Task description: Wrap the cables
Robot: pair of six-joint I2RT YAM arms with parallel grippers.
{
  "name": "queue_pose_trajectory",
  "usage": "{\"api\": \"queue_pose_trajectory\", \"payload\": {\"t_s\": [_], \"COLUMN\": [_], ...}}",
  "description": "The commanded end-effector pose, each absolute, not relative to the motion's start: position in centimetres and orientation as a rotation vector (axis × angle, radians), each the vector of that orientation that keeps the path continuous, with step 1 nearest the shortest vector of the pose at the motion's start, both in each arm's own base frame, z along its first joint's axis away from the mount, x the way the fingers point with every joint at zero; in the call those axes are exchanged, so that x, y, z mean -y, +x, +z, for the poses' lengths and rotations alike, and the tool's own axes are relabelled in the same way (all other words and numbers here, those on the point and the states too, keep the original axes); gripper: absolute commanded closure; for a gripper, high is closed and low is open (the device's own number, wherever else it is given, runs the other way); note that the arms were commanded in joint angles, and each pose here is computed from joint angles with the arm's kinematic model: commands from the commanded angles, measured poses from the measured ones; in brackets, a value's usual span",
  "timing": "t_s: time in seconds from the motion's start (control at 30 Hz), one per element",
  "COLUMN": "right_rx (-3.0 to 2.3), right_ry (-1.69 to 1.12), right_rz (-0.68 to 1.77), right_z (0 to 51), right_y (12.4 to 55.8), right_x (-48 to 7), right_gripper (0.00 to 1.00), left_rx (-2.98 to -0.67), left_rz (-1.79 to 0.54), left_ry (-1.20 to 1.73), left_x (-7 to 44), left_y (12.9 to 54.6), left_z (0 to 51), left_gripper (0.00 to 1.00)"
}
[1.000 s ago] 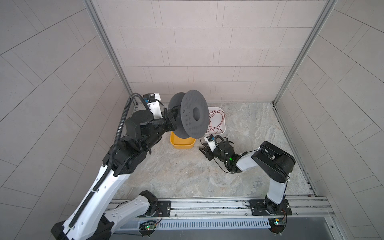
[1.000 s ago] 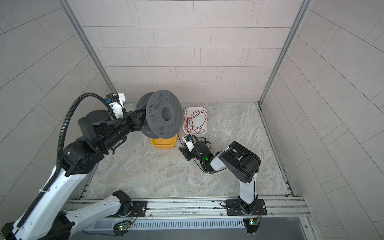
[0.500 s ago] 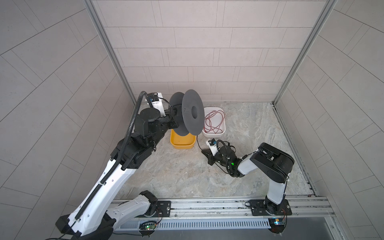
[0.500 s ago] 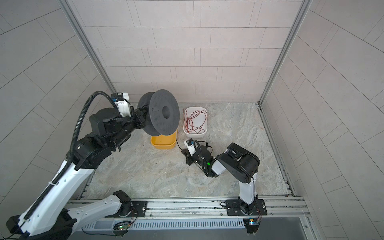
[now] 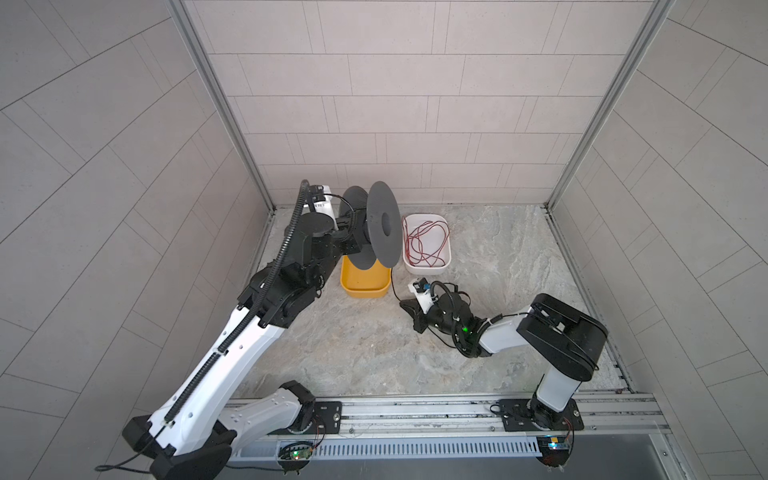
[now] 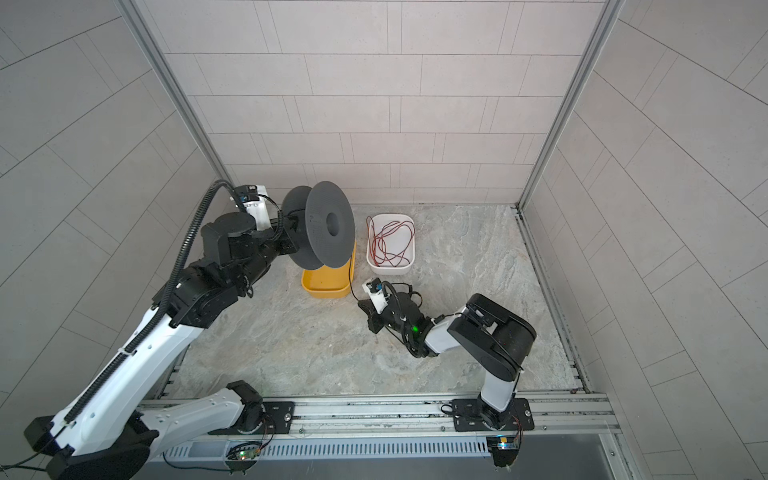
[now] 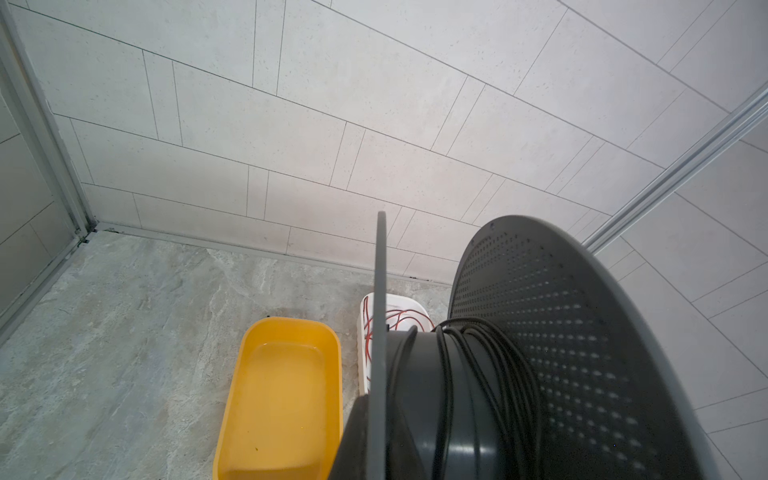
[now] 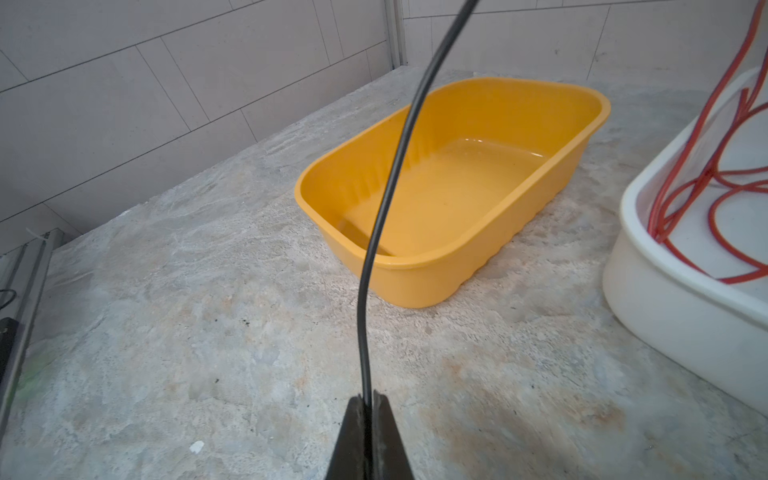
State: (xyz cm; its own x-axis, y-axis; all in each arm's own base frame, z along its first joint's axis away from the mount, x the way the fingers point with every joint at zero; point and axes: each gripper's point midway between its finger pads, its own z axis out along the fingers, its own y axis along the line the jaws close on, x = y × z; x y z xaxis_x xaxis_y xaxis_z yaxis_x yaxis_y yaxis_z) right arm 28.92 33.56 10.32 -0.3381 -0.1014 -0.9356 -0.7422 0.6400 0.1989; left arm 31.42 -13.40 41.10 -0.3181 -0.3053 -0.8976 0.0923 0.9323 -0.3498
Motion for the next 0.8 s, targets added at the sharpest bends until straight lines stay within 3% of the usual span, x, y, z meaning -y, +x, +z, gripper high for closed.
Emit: {"api": "queue_pose_trajectory", "payload": {"t_s": [0.0,0.43,0.77], "right_rx": [-1.816,-1.784,-1.654], "right_ry": [-0.726,-0.961,-1.062], "right_rz": [0.71,0.718,0.813], "right_z": [11.5,15.8,24.0], "right_y": [27.7,22.1,19.1], "right_x": [-33.5,-34.7,-35.6], "right_gripper": [1.0,1.0,1.0], "left_rx": [-1.769,-1.767,-1.782], "left_rz": [-0.385,-0.286,-0.219], "left_ry": [-0.202,-0.257,-0.224], "left_x": [13.0,13.0,13.2], "left_y": [32.6,35.2,36.2], "left_z": [42.6,39.8,37.9], "left_gripper": [1.0,1.0,1.0]}}
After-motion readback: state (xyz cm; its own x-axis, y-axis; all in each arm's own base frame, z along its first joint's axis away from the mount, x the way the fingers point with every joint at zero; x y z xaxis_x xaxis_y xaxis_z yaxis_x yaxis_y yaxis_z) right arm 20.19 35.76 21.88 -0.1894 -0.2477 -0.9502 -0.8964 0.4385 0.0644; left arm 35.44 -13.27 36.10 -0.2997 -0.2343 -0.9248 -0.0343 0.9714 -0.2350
